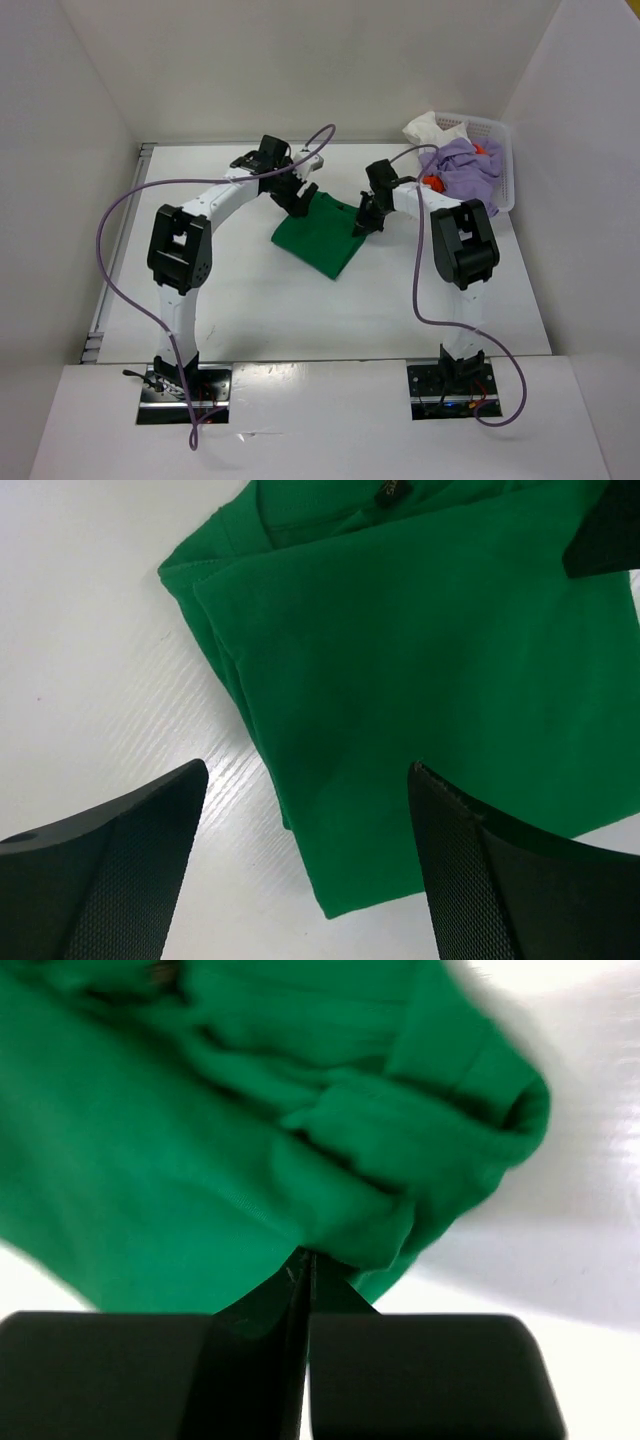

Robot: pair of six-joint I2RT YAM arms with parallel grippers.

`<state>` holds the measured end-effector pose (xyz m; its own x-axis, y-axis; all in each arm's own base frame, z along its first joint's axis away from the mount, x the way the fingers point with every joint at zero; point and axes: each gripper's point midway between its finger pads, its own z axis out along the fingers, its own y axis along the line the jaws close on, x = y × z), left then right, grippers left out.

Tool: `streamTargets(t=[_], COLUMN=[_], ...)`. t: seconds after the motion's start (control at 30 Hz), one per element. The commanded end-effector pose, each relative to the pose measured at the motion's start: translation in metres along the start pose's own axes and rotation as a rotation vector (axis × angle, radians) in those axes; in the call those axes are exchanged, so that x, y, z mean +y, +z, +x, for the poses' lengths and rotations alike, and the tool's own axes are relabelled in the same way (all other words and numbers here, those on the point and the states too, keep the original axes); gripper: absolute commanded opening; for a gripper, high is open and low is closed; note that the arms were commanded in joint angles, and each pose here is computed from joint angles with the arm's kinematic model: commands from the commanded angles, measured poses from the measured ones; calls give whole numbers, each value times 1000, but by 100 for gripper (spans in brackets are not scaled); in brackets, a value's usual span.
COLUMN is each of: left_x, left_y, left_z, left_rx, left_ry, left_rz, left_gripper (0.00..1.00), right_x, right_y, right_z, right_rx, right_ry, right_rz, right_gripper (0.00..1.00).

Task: Fold and stack the t-shirts
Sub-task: Put the neatly folded tshirt into the corner of the board with the left arm

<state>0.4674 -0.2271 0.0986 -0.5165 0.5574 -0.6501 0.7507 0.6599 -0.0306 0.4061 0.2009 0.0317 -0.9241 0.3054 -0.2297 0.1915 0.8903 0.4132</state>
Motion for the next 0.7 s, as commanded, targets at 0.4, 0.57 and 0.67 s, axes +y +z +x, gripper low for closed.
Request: streamTargets(t=[0.4, 0.57, 0.67], left_x=[16, 5, -7], left_y=[29, 43, 47], left_z=[40, 61, 72], left_rx=[79, 132, 158], left_ry=[-164, -198, -224], left_rz=[-76, -19, 30], left_gripper=[91, 90, 84], right_x=[-13, -6, 2], right_y=[12, 1, -12], right_z=[-47, -54, -60], right_rx=[-106, -128, -146], right_ry=[-63, -85, -89], right_rz=[94, 80, 68], right_gripper=[0, 0, 0])
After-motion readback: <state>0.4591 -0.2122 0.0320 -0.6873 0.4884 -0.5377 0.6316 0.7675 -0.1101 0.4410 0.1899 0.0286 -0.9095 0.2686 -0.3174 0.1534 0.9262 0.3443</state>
